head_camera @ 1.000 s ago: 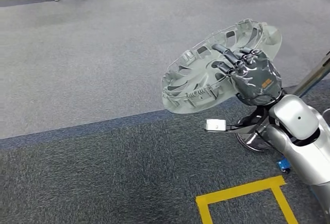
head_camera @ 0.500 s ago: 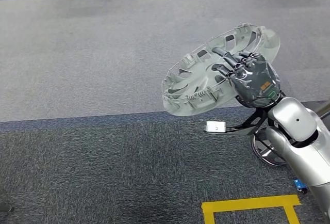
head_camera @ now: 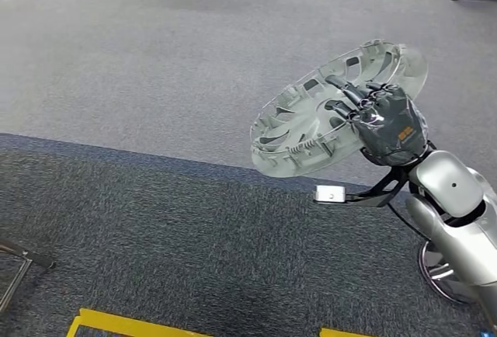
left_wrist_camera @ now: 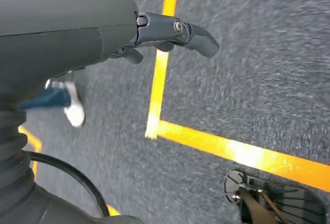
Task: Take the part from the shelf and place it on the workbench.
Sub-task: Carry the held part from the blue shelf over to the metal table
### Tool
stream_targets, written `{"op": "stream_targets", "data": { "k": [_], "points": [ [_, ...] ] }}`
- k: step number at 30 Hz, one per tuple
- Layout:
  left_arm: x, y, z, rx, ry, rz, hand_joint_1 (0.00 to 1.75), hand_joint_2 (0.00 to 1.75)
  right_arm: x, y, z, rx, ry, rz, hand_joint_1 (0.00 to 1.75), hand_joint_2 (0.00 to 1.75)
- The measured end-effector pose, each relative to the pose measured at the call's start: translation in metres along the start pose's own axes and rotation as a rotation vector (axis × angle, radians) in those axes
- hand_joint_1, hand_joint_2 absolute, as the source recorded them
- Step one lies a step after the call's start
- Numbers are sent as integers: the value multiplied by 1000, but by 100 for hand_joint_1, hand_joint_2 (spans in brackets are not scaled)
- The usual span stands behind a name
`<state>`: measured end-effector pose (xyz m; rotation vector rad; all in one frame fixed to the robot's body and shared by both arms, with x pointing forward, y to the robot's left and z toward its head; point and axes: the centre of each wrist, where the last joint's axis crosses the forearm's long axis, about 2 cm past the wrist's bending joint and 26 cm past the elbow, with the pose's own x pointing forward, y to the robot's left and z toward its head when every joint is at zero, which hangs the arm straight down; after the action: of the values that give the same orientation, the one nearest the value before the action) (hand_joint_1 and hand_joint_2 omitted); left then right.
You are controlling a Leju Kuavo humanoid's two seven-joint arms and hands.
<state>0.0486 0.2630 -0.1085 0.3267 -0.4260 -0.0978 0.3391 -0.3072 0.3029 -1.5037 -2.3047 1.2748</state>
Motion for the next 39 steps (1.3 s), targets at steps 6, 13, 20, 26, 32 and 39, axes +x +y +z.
{"op": "stream_targets", "data": {
  "k": [6, 13, 20, 26, 32, 39],
  "points": [
    [-4, 2, 0, -1, -8, -17, 0, 175, -1, -2, 2, -3, -2, 2, 175, 175],
    [-3, 1, 1, -10, -36, -22, 0, 175, 0, -2, 7, 3, 14, -8, 175, 175],
    [-4, 3, 0, 28, -10, -15, 0, 175, 0, -2, 9, -2, 23, -1, 175, 175],
    [0, 3, -1, 45, -10, -14, 0, 175, -2, -3, 9, -4, 26, 8, 175, 175],
    [1, 2, -1, 53, 0, -15, 0, 175, -2, -2, 9, -1, 27, 8, 175, 175],
    [-1, 3, 0, 66, 5, -22, 0, 175, -3, -3, 8, -3, 27, 12, 175, 175]
  ]
}}
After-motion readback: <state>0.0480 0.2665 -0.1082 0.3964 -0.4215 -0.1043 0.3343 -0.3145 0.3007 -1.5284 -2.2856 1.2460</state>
